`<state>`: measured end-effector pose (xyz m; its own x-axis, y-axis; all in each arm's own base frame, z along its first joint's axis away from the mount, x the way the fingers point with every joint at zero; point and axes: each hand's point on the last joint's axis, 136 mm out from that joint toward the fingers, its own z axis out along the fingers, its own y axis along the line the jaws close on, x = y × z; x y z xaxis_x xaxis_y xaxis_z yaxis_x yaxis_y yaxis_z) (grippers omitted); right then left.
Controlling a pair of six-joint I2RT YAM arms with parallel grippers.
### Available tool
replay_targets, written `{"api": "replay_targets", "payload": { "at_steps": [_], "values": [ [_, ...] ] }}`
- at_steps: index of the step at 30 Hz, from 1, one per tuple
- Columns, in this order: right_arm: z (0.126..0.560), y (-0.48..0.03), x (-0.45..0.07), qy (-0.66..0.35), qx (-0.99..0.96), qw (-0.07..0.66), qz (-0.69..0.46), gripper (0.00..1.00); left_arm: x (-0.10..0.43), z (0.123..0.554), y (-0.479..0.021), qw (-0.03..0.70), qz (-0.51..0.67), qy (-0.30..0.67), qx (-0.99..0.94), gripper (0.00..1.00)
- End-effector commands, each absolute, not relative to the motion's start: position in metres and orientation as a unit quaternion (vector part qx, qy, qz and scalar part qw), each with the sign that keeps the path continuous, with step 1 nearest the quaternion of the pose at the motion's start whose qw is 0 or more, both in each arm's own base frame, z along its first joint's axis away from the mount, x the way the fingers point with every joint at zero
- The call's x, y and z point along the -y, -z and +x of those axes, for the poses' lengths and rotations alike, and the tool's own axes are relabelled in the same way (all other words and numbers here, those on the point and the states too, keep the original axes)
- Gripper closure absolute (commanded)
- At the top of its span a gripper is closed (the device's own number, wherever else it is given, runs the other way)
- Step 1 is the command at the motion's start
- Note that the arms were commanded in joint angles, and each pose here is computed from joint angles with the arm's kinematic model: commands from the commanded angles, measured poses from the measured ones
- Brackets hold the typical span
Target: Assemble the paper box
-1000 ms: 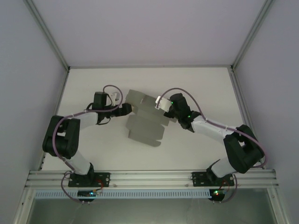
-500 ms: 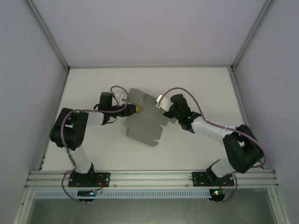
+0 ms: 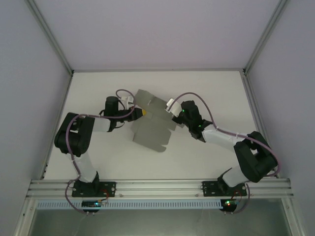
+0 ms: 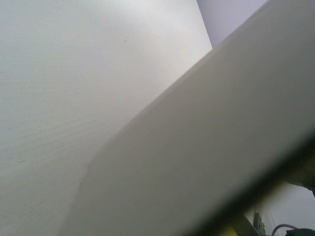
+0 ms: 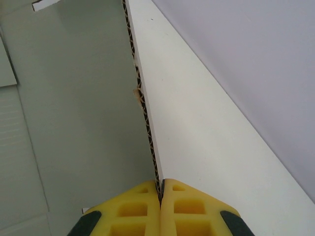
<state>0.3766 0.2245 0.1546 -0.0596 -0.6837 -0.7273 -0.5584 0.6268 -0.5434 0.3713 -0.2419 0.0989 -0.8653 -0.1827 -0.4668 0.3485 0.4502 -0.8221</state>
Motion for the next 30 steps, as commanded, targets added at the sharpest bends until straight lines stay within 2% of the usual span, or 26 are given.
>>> {"api": "replay_targets", "payload": {
  "at_steps": [1, 2, 3, 5, 6, 8, 9, 13, 19, 26, 30],
  "values": [
    [0.369, -0.179, -0.241, 0.021, -0.703, 0.568, -0.428, 1.0, 0.247, 0.37, -0.1, 0.252, 0.058, 0.509, -0.821, 1.0],
    [0.368, -0.178, -0.239, 0.03, -0.701, 0.563, -0.437, 1.0, 0.247, 0.371, -0.099, 0.251, 0.057, 0.504, -0.825, 1.0],
    [0.367, -0.177, -0.238, 0.04, -0.699, 0.558, -0.446, 1.0, 0.245, 0.372, -0.099, 0.251, 0.054, 0.498, -0.828, 0.88],
    [0.369, -0.173, -0.229, 0.08, -0.695, 0.54, -0.467, 1.0, 0.241, 0.373, -0.099, 0.255, 0.051, 0.482, -0.837, 0.39],
    [0.371, -0.173, -0.226, 0.105, -0.691, 0.532, -0.478, 1.0, 0.238, 0.373, -0.1, 0.26, 0.051, 0.473, -0.841, 0.23],
    [0.376, -0.172, -0.22, 0.15, -0.68, 0.516, -0.499, 1.0, 0.23, 0.372, -0.105, 0.274, 0.053, 0.449, -0.849, 0.04],
    [0.379, -0.171, -0.218, 0.174, -0.673, 0.508, -0.509, 1.0, 0.225, 0.371, -0.108, 0.28, 0.054, 0.434, -0.855, 0.0],
    [0.391, -0.174, -0.219, 0.254, -0.62, 0.504, -0.545, 1.0, 0.194, 0.373, -0.123, 0.318, 0.045, 0.352, -0.879, 0.0],
    [0.407, -0.173, -0.243, 0.376, -0.499, 0.506, -0.595, 1.0, 0.125, 0.4, -0.146, 0.352, -0.044, 0.242, -0.903, 0.0],
    [0.409, -0.16, -0.267, 0.424, -0.42, 0.525, -0.607, 1.0, 0.078, 0.455, -0.133, 0.359, -0.115, 0.215, -0.901, 0.0],
    [0.408, -0.152, -0.269, 0.405, -0.436, 0.521, -0.612, 1.0, 0.096, 0.48, -0.112, 0.328, -0.079, 0.237, -0.911, 0.0]
  ]
}}
